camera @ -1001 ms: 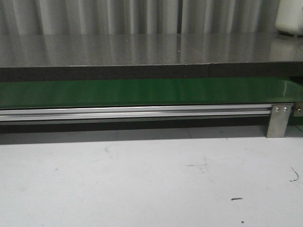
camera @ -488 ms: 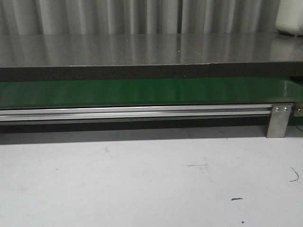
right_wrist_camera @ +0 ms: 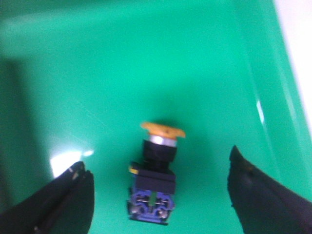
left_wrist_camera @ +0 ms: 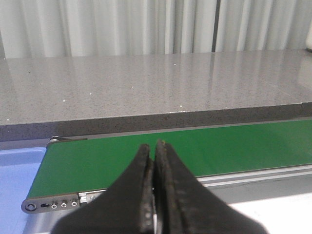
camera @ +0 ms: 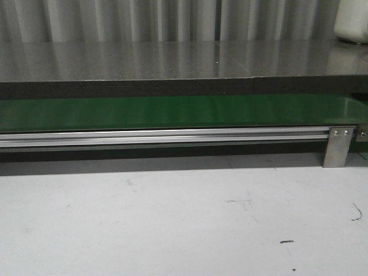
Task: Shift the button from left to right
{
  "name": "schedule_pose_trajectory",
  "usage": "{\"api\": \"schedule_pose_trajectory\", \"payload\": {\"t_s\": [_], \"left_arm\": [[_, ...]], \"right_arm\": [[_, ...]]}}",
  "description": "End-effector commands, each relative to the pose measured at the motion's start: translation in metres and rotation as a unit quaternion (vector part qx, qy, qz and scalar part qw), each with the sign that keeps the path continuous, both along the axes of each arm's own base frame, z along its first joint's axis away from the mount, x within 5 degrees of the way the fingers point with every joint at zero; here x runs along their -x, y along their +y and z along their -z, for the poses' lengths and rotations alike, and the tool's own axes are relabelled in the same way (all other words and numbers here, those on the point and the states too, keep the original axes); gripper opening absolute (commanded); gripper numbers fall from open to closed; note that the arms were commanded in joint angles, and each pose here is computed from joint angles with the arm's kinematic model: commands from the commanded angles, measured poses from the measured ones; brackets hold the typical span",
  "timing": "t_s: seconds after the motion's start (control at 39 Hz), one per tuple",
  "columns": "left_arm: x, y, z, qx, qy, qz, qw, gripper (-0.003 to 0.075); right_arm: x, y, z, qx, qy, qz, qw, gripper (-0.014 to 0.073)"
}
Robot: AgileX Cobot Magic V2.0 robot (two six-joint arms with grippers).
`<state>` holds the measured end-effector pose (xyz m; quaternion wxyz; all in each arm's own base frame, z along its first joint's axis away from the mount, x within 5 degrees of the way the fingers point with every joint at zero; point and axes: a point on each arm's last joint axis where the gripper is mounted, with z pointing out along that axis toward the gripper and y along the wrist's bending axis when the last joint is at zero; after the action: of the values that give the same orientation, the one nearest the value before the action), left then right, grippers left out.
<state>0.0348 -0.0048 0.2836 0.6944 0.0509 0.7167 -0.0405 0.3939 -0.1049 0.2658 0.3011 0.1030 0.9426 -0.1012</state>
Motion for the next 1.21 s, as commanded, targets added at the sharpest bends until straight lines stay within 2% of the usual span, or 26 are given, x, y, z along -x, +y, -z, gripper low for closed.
{"api": "schedule_pose_trajectory", "payload": {"t_s": [0.0,0.13,0.23,0.31,0.51,0.67,0.72,1.05,1.18], "left_arm": [[0.001,0.0,-0.014,0.015,-0.042,0.004,0.999,-0.0021],[0.001,0.0,-0.014,0.015,-0.042,0.004,0.999,-0.0021],[0.001,0.0,-0.014,0.015,-0.042,0.004,0.999,-0.0021],[0.001,0.0,-0.014,0.015,-0.042,0.004,0.999,-0.0021],[0.001,0.0,-0.014,0.015,-0.042,0.004,0.999,-0.0021],[0.001,0.0,-0.014,0.015,-0.042,0.004,0.999,-0.0021],[0.001,0.0,-0.014,0.015,-0.042,0.004,0.999,-0.0021],[0.001,0.0,-0.014,0.015,-0.042,0.004,0.999,-0.0021],[0.001,0.0,-0.014,0.015,-0.042,0.004,0.999,-0.0021]], "right_arm": [[0.01,0.026,-0.071,0.013,-0.091,-0.026,0.995,0.0496],[0.02,0.069,-0.107,-0.007,-0.123,-0.071,0.99,0.0261],[0.033,0.103,-0.124,-0.018,-0.134,-0.113,0.984,0.0044],[0.044,0.118,-0.133,-0.022,-0.134,-0.132,0.982,-0.0073],[0.096,0.132,-0.142,-0.062,-0.156,-0.153,0.974,-0.0066],[0.147,0.129,-0.125,-0.07,-0.205,-0.158,0.963,-0.0066],[0.168,0.127,-0.126,-0.068,-0.245,-0.161,0.954,-0.0066],[0.285,0.115,-0.058,-0.058,-0.377,-0.168,0.909,-0.0066],[0.323,0.112,-0.038,-0.053,-0.437,-0.17,0.882,-0.0066]]}}
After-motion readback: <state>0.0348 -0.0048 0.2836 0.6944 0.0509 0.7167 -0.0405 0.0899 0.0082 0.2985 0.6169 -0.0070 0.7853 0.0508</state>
